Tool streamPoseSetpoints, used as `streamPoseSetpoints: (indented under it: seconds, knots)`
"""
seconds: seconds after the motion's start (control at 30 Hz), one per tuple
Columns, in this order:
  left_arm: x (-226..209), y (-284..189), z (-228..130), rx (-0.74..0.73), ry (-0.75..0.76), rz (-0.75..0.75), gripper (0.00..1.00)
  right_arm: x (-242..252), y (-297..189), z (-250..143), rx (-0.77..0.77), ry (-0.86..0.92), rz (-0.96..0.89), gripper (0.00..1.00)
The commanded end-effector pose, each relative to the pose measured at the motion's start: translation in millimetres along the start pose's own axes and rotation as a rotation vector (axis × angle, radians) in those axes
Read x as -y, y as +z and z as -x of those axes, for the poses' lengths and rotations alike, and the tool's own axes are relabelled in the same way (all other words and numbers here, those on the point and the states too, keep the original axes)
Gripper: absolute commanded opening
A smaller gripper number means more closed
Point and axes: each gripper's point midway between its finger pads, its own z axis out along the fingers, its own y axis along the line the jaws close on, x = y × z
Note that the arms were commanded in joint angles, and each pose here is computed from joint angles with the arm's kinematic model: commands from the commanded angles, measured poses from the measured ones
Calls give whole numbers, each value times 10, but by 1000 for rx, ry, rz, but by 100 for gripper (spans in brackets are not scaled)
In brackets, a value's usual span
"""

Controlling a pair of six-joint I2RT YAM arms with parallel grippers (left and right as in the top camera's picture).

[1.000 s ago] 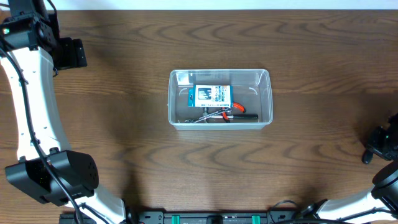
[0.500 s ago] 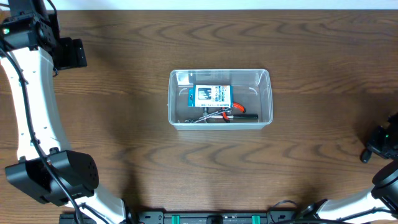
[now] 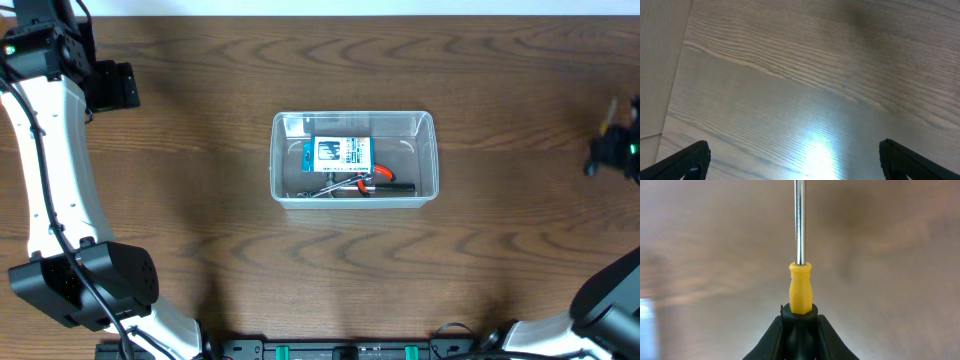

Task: Pack container
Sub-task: 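Raise the held screwdriver and swing the right gripper toward the container, then lower the screwdriver into the container and open the right gripper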

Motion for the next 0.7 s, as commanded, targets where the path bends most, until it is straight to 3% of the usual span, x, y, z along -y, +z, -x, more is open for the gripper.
streamPoseSetpoints:
  seconds: [0.0, 0.13, 0.33, 0.67]
  knots:
    - [-33, -26, 12, 7, 1, 10, 98, -761, -249, 311, 99, -229, 141, 2]
    - [-33, -26, 12, 7, 1, 10, 98, -1481, -316, 282, 110, -566, 169, 8]
    - [-33, -26, 12, 7, 1, 10, 98, -2311, -255, -59, 54, -963, 167, 7]
    - [-33, -26, 12, 7, 1, 10, 98, -3348, -386, -614, 71, -1268, 342, 8]
